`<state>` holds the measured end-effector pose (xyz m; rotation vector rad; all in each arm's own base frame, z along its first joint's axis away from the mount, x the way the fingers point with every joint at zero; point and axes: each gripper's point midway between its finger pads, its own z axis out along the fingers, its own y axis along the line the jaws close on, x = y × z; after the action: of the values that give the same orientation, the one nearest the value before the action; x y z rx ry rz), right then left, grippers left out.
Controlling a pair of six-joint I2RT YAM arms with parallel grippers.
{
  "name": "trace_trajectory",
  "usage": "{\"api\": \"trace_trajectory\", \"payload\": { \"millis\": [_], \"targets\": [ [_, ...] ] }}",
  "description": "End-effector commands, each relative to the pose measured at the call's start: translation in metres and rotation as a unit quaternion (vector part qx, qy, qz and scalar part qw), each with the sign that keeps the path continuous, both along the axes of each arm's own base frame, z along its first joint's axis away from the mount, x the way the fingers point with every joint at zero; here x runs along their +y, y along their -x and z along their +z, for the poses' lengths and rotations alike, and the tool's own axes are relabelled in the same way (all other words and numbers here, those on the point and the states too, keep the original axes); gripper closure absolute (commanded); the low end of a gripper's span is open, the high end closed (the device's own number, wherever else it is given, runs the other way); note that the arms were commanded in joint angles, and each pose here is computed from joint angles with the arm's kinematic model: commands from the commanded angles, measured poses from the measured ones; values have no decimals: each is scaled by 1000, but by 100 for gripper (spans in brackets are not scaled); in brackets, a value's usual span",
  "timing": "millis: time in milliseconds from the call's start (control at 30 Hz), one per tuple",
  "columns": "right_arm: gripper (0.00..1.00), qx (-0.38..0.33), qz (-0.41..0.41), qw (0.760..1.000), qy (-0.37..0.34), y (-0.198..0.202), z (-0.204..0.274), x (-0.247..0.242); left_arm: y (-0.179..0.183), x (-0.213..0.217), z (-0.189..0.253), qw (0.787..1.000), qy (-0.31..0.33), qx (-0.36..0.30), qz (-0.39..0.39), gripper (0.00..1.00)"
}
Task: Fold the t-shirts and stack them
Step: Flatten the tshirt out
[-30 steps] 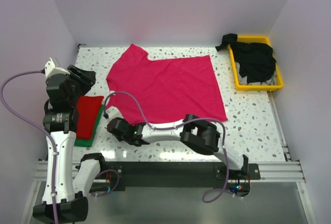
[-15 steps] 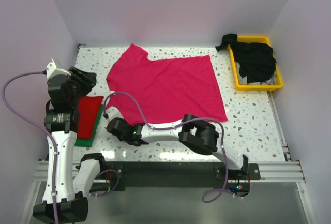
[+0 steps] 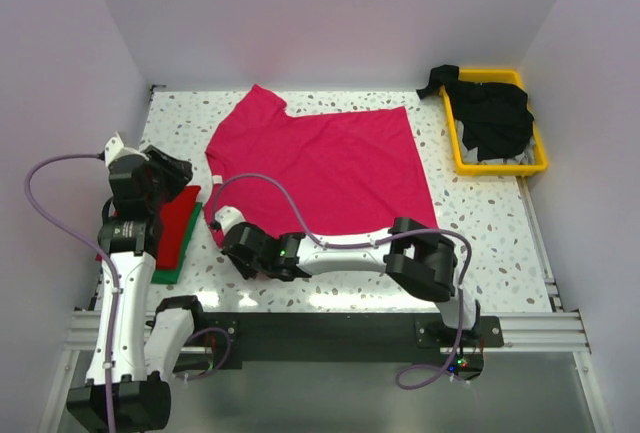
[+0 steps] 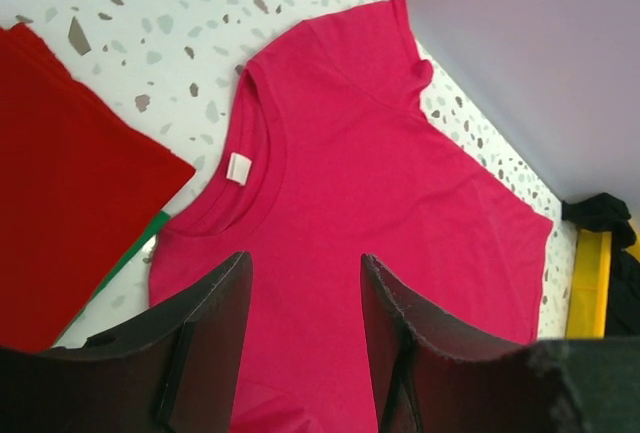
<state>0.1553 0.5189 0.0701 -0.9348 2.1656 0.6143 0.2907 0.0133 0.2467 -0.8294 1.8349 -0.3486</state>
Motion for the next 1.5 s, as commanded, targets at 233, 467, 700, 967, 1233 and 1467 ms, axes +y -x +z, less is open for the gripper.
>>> {"api": "trace_trajectory", "payload": {
  "millis": [233,467,700,967,1233,1467],
  "targets": [
    [95,24,8,998,-50,14,39,-12,18,18,-56,996,-25,74,44,46],
    [94,22,-3,998,-64,12,51,-27,25,21,-80,993,-22,105,58,44],
    [94,24,-13,997,-72,10,57,-39,35,22,-117,985,-9,154,72,42],
    [93,22,-30,994,-101,-4,76,-60,40,23,-141,980,-4,179,84,41],
    [92,35,-46,991,-124,-17,82,-84,40,23,-148,979,1,183,86,41],
    [90,59,-37,986,-153,-19,87,-87,39,21,-154,979,5,187,84,41]
  ]
}}
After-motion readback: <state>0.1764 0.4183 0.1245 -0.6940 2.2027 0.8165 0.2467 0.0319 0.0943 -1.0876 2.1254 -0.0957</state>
